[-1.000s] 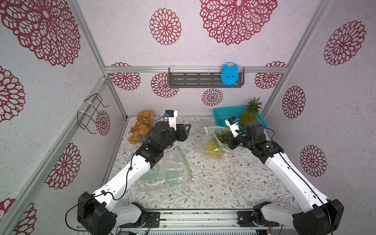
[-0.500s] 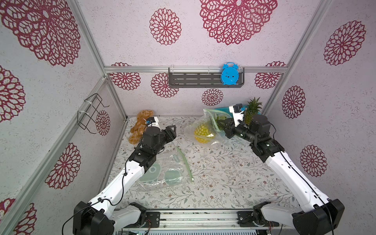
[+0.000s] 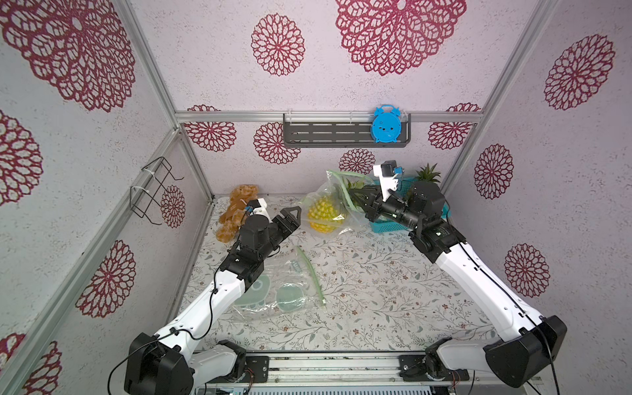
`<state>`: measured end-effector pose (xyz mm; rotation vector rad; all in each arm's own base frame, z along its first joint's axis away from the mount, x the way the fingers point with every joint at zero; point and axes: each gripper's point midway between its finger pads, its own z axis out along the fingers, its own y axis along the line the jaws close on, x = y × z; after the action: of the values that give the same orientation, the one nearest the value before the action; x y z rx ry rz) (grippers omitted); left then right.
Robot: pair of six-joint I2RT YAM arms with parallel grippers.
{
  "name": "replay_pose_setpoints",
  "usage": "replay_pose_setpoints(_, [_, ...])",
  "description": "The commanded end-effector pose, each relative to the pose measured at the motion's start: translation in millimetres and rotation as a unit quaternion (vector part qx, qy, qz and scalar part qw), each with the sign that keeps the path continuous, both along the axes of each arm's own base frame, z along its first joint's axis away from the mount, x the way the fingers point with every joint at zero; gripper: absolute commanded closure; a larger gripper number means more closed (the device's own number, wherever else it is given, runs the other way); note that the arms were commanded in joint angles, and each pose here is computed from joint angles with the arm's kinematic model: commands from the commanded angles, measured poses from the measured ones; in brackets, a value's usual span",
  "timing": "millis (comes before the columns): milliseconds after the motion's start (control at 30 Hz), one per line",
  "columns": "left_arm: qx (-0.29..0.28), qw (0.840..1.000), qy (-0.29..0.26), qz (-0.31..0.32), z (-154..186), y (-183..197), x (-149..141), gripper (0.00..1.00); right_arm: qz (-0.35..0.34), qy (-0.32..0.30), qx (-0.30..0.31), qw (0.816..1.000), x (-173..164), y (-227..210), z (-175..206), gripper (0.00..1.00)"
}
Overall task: Open the zip-top bag and take out the pineapple
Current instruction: Pick up the pineapple from the zipper food storage bag.
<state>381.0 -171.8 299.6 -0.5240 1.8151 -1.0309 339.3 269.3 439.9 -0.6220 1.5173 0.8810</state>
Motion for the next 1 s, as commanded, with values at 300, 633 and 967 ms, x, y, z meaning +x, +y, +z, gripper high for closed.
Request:
replay_pose_setpoints(300, [-0.024, 0.999, -0.009, 0.036, -11, 12, 6, 0.1, 0.014, -0.124, 0.081, 0.989, -31, -5, 93, 1.0])
replay_pose_setpoints(633, [-0.06, 0.992, -0.013, 0.106, -14, 46, -4, 0.03, 0.028, -0.126, 0.104, 0.986, -38, -5, 104, 1.0])
replay_pose_setpoints(967, [-0.108, 0.991, -0.035, 0.077, -8, 32, 7, 0.01, 0.054, -0.127, 0.116, 0.984, -48, 6, 114, 1.0])
